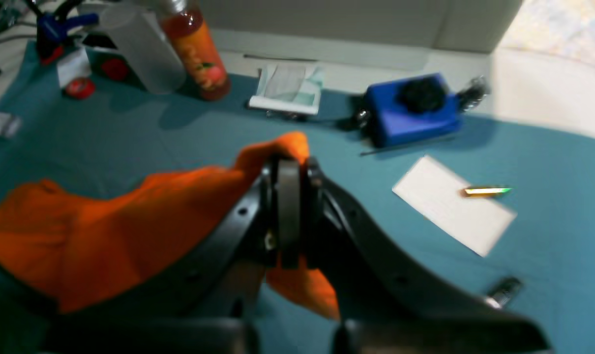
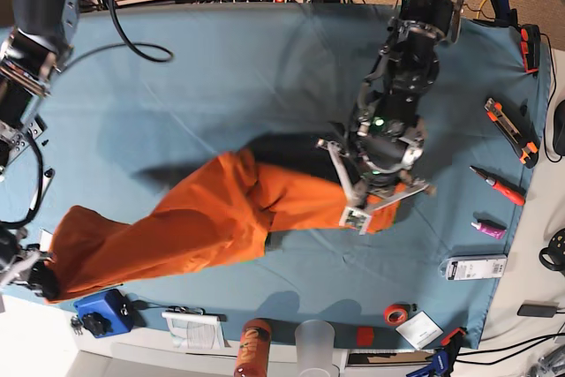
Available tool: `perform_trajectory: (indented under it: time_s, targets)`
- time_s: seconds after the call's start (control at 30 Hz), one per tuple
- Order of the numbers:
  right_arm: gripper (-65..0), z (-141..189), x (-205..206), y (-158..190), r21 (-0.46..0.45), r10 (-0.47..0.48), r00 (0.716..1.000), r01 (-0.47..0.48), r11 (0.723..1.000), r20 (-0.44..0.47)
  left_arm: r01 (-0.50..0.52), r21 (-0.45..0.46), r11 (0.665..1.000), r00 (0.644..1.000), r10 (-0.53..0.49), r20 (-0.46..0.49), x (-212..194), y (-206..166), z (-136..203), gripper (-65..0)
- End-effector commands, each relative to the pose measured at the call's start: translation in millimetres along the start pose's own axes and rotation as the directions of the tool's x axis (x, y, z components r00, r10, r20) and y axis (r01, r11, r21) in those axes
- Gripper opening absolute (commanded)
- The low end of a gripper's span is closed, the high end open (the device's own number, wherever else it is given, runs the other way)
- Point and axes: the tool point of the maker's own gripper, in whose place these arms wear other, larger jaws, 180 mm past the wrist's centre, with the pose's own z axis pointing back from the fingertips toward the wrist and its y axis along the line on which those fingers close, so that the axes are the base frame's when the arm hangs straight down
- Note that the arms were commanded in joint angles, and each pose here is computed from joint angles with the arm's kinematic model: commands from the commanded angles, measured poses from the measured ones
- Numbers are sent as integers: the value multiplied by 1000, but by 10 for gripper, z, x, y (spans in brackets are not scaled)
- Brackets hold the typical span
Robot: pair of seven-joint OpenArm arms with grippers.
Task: Layout the t-shirt on the table in an organized manner, then fold the t-shirt properly
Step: 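Pull the shirt apart, right gripper sliding its held edge away from the left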
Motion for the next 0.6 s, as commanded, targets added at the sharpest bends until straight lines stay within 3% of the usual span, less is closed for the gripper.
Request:
perform_trajectory:
  time_s: [0.0, 0.2, 0.3, 0.4, 0.57]
  targets:
    - [-650, 175, 266, -64, -26, 42, 996, -40, 999, 78, -22, 26, 999, 999, 20, 45, 108, 115, 77, -650]
    - [-650, 425, 293, -249, -79, 22, 991, -12, 997, 132, -103, 37, 994, 989, 98, 108, 39, 348, 340, -650]
    - [-650, 492, 233, -364, -113, 0, 988, 17, 994, 154, -94, 59, 994, 984, 84, 155, 67, 453, 450, -650]
    - [-650, 408, 0, -495, -146, -34, 994, 49, 988, 105, -58, 80, 995, 975, 39, 218, 165, 548, 481, -650]
    - [-650, 118, -456, -708, -134, -209, 974, 219, 967, 82, 43, -67, 997, 943, -18, 331, 425, 336, 410, -650]
